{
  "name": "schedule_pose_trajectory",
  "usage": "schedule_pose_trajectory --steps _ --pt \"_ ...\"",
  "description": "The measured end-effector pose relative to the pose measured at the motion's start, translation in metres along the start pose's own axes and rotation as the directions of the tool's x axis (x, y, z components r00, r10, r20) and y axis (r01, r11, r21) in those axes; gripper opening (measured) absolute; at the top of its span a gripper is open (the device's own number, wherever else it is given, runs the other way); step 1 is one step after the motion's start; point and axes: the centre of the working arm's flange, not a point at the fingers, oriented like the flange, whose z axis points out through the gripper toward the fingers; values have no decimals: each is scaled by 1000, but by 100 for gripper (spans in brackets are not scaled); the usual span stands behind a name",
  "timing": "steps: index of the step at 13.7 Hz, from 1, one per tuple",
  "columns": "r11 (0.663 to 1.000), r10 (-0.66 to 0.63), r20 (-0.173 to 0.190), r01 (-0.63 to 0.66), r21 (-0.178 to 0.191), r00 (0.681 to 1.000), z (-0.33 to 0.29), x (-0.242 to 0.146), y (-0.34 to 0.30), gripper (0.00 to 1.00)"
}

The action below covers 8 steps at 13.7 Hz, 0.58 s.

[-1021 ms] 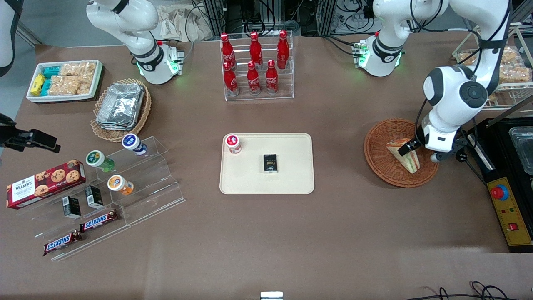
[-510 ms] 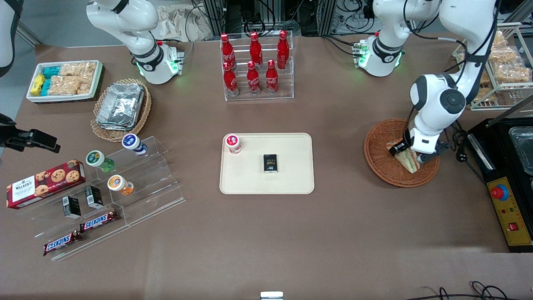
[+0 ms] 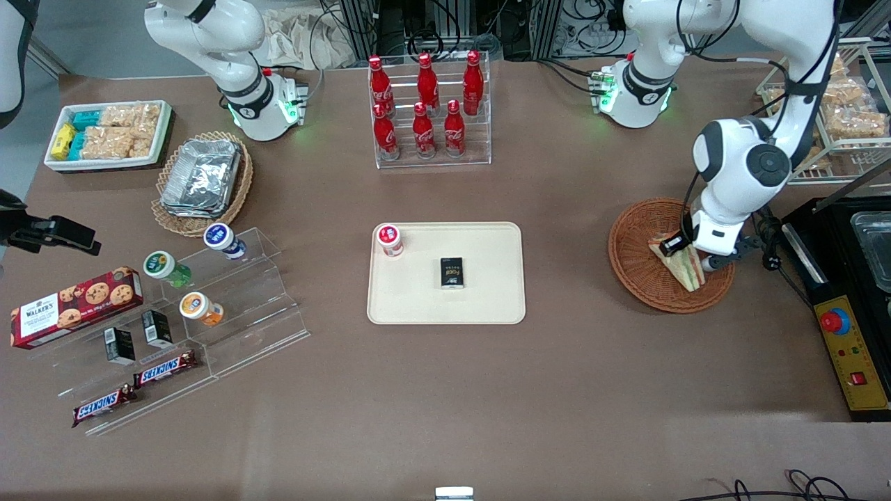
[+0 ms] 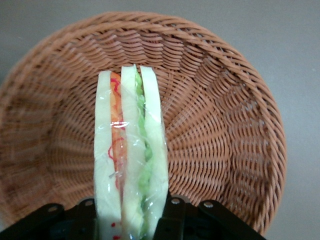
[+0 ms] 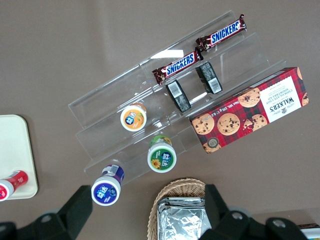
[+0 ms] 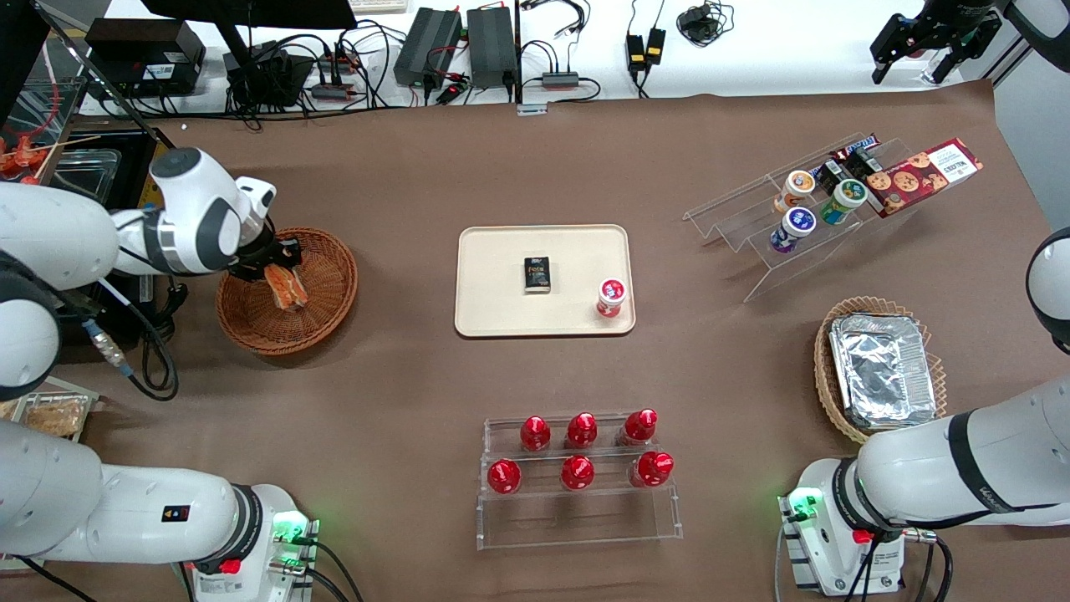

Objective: Place sandwich from basket to tray
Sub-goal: 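Lift the sandwich up out of the basket with the left gripper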

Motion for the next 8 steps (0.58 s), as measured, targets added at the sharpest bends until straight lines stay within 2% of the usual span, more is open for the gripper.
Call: schedule_pose_trajectory --steps 2,4,7,8 --pt "998 56 9 -56 -2 998 -40 14 -8 24" --pt "994 110 31 -110 -2 993 -83 22 -10 24" --pt "983 179 134 -183 14 975 -169 30 3 24" --pt "976 213 146 -217 15 966 -198 32 12 24"
